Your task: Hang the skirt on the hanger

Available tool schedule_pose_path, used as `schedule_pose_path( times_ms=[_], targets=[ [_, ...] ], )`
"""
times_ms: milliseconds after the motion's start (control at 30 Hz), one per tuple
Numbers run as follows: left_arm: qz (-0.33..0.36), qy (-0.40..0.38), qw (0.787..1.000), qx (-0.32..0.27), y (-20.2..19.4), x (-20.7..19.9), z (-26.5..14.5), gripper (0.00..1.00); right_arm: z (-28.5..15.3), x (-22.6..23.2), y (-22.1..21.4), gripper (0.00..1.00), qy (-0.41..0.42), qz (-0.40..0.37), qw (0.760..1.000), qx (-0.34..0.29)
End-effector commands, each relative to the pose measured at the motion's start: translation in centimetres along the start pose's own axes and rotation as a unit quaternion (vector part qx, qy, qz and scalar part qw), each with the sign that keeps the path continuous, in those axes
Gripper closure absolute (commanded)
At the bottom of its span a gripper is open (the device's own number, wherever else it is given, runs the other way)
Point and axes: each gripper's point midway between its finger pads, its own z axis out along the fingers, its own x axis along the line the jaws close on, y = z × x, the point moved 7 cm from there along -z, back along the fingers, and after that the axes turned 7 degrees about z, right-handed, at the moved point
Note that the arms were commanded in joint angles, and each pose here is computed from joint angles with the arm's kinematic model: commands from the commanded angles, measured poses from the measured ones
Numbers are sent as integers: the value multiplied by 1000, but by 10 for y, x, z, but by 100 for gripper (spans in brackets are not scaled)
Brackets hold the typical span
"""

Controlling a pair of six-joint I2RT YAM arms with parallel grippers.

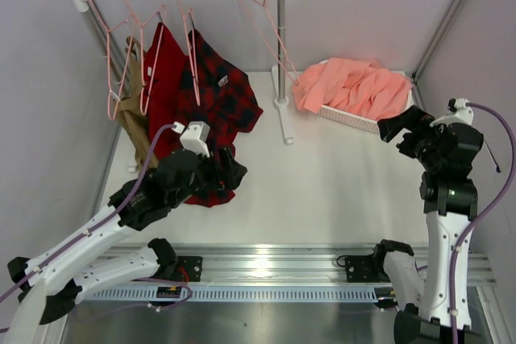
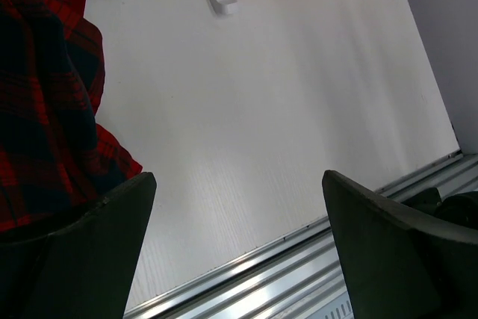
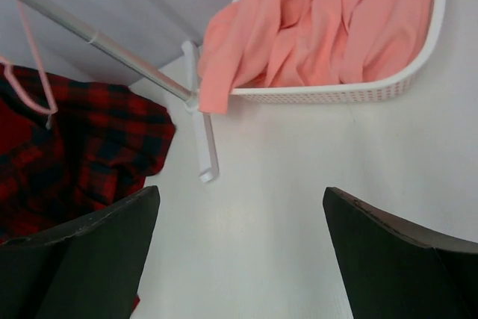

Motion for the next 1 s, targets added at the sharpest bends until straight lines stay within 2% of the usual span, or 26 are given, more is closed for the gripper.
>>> schedule_pose_path(
  times_ms=[0,100,133,200,267,300,367,433,500,533,700,800,867,967],
  targets=[
    [0,11,1000,-2,3,0,6,1,25,-9,9,1,-25,25,999,-20],
    [11,12,1000,5,3,-1,13,0,43,-15,29,1,-55,17,996,-63],
    [21,11,1000,5,3,-1,15,0,60,-24,31,1,-74,19,996,-55],
    [28,5,1000,13,3,-5,23,1,77,-27,49,1,-95,17,992,-79],
    [39,4,999,27,1,-7,33,0,112,-45,51,1,-124,25,990,-60],
    [44,1,999,31,0,-8,37,1,123,-45,66,1,-123,22,989,-81],
    [50,6,998,46,-5,-9,47,0,161,-68,65,1,-151,34,986,-61],
    [52,14,997,51,-12,-7,57,1,182,-75,87,1,-163,33,983,-76],
    [51,22,997,57,-16,-5,69,1,217,-102,79,1,-191,28,980,-43],
    [49,24,997,61,-18,-4,74,0,225,-105,91,1,-201,23,978,-58],
    [53,42,993,95,-20,-4,98,0,279,-150,72,1,-210,10,977,-35],
    [55,45,993,97,-16,-6,103,0,302,-160,61,3,-196,9,980,-10],
    [54,48,992,100,-16,-6,107,0,312,-152,58,12,-169,11,985,10],
    [52,49,992,103,-14,-8,113,1,321,-147,46,14,-173,-12,985,15]
  ],
)
